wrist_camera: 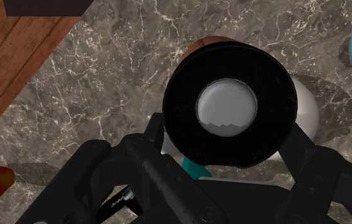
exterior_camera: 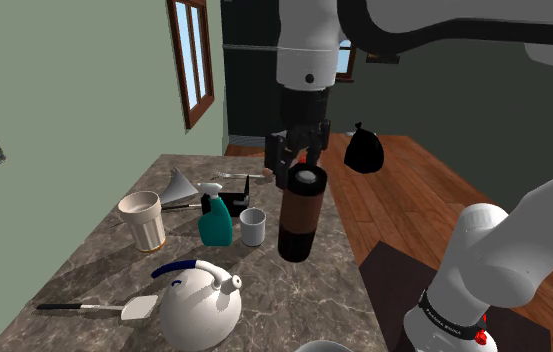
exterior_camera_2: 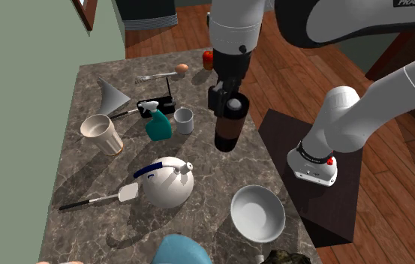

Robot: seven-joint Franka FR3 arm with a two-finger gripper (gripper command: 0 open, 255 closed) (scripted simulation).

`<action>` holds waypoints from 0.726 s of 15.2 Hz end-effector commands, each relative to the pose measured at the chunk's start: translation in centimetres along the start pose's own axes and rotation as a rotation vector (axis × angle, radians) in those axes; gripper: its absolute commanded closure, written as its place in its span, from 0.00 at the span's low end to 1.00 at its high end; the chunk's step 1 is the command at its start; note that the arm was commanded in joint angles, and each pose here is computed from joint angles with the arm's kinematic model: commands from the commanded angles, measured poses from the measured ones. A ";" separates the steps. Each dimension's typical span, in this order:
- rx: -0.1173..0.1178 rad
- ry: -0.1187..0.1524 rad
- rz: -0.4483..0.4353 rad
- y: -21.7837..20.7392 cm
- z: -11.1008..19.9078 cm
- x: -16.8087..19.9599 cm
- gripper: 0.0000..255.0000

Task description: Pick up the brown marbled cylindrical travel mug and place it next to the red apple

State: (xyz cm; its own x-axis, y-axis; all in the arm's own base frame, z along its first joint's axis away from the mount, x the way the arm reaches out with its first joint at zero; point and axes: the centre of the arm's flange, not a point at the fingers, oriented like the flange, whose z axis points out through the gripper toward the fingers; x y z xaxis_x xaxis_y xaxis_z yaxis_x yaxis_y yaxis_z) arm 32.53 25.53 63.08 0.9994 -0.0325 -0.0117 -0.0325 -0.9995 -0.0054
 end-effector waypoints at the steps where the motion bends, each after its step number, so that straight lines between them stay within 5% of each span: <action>1: 0.000 0.001 0.000 0.0 -1.1 0.0 1.00; 11: 0.000 0.001 0.000 2.1 -4.9 1.4 1.00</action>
State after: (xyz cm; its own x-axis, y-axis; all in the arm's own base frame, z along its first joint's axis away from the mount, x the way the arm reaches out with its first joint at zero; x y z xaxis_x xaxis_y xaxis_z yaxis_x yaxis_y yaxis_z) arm 33.45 24.21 67.89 0.9994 -0.0333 -0.0118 -0.0334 -0.9994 -0.0054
